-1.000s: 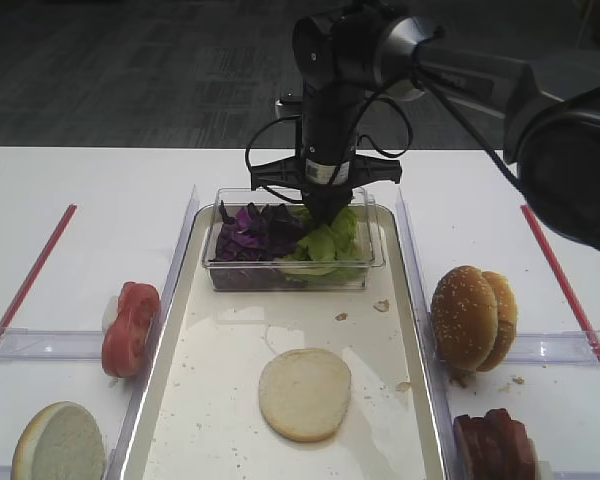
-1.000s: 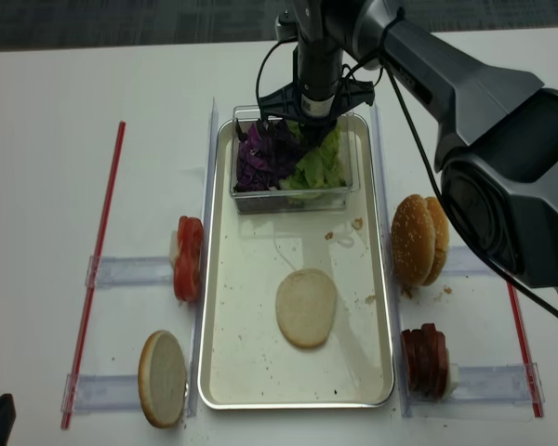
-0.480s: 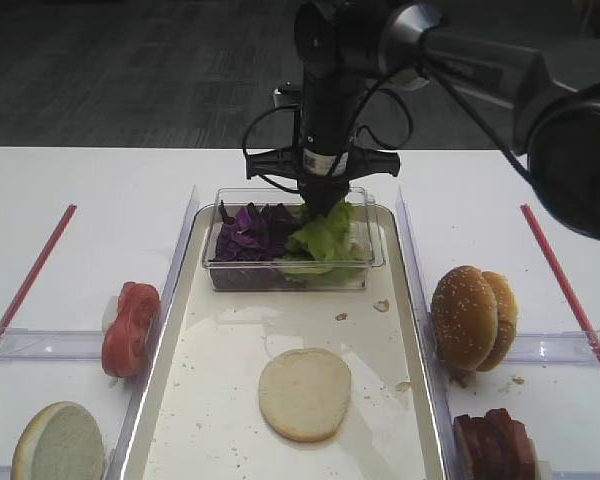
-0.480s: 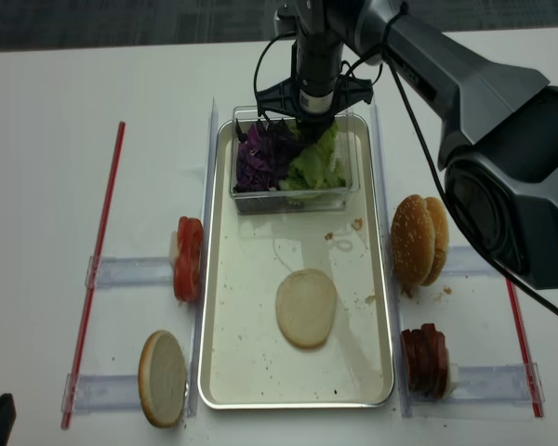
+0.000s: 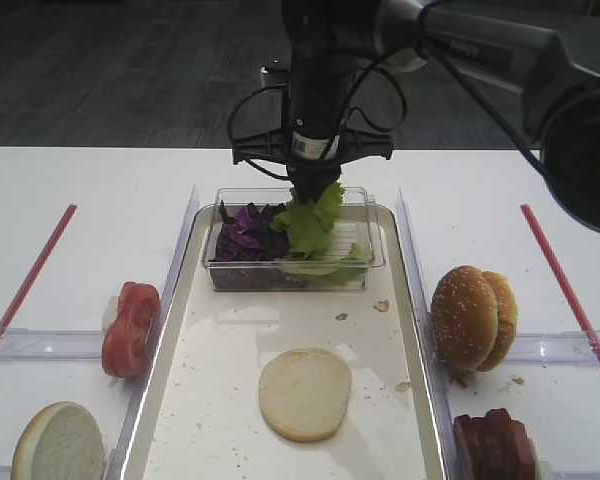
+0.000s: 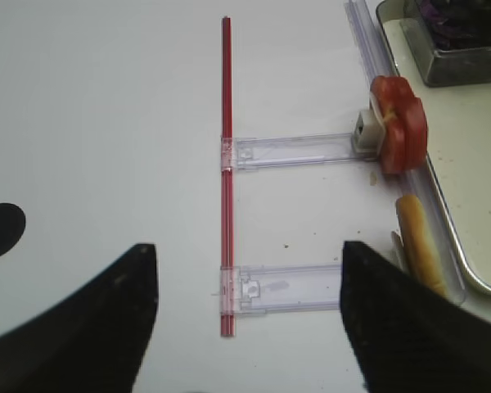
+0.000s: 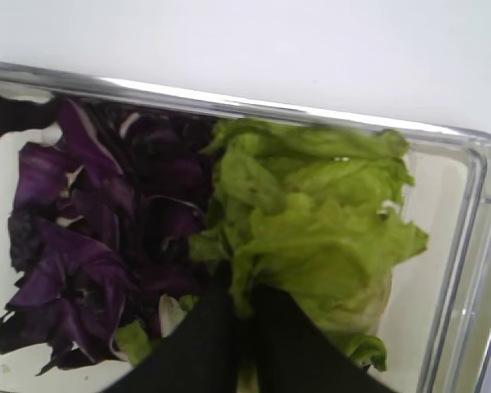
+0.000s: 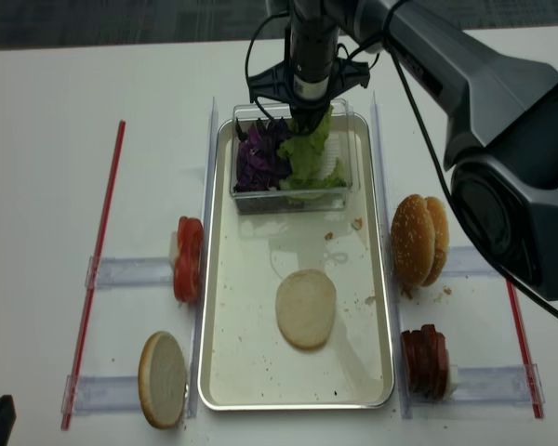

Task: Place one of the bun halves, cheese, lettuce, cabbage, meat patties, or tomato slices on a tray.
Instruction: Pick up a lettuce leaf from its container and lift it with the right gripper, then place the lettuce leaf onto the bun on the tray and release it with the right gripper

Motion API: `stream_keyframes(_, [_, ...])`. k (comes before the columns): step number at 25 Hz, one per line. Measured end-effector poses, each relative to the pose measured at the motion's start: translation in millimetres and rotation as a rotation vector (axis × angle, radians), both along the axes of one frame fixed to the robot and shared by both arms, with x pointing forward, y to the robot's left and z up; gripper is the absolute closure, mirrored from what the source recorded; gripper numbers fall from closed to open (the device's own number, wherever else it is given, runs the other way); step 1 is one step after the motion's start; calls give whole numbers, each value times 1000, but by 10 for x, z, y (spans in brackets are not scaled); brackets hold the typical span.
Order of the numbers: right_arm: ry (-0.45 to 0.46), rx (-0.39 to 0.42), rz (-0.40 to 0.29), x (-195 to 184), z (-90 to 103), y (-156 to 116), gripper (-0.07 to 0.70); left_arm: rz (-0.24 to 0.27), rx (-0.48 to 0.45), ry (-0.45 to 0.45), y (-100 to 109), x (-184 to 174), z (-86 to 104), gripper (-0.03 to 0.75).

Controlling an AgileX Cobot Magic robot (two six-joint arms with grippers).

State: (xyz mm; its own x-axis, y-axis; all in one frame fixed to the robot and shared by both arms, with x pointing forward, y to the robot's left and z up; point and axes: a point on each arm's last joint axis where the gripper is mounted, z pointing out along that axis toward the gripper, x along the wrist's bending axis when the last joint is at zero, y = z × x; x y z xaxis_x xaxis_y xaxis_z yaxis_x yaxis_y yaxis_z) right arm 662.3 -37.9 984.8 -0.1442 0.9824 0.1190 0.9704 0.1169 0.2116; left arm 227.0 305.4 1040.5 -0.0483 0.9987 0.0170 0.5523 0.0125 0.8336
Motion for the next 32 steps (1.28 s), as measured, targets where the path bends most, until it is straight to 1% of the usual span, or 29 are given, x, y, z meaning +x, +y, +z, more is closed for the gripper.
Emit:
stream_keyframes(8, [-57, 25, 2, -76, 317, -7, 566, 0, 0, 0, 0, 0, 0, 277])
stream_keyframes(11, [-68, 33, 4, -99, 383, 0, 566, 0, 0, 0, 0, 0, 0, 277])
stream_keyframes(13, [-64, 28, 8, -139, 398, -5, 566, 0, 0, 0, 0, 0, 0, 277])
stream_keyframes(19, [-12, -20, 12, -284, 326, -96, 566, 0, 0, 0, 0, 0, 0, 277])
stream_keyframes(29, [-46, 10, 34, -397, 554, -75, 566, 0, 0, 0, 0, 0, 0, 277])
stream_keyframes(32, [-44, 14, 42, -435, 573, -49, 566, 0, 0, 0, 0, 0, 0, 277])
